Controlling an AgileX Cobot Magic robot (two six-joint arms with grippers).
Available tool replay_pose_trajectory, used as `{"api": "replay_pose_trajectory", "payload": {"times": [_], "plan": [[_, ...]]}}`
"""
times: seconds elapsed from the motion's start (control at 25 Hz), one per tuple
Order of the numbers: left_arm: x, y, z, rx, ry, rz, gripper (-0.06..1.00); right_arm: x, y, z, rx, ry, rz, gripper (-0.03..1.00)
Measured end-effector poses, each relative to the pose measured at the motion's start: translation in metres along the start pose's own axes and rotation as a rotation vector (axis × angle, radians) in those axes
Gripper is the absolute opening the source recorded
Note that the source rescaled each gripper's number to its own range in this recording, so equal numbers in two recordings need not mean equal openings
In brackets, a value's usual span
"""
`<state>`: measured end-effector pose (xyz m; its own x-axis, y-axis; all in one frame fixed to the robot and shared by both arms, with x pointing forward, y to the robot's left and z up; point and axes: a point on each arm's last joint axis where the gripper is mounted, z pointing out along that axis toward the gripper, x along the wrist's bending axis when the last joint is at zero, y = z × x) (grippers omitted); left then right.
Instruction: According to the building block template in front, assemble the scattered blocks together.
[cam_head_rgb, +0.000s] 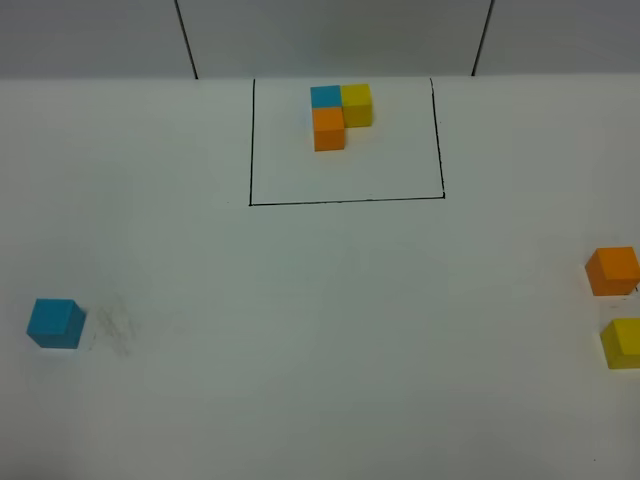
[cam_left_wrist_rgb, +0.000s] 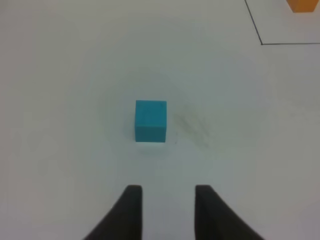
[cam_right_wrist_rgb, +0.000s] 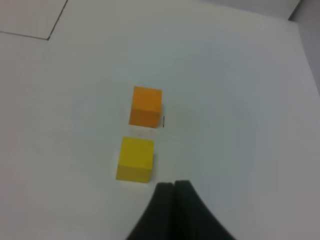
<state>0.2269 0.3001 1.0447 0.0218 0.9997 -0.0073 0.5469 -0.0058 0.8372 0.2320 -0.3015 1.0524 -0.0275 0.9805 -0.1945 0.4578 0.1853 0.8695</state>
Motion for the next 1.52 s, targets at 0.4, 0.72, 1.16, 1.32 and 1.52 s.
{"api": "replay_pose_trajectory", "payload": {"times": [0.4,0.72,1.16,1.32,1.52], "plan": [[0.001,0.005,-0.002,0.042,0.015,0.008,0.99,0.0,0.0,0.0,0.0,0.0,0.0,0.0],[0.003,0.059,-0.001,0.216,0.028,0.012,1.0,0.0,0.0,0.0,0.0,0.0,0.0,0.0],[0.002,0.1,0.094,0.438,0.003,-0.016,1.0,0.0,0.0,0.0,0.0,0.0,0.0,0.0],[0.001,0.104,0.136,0.519,-0.011,-0.036,1.0,0.0,0.0,0.0,0.0,0.0,0.0,0.0],[0.001,0.097,0.184,0.626,-0.008,-0.042,1.0,0.0,0.0,0.0,0.0,0.0,0.0,0.0]]}}
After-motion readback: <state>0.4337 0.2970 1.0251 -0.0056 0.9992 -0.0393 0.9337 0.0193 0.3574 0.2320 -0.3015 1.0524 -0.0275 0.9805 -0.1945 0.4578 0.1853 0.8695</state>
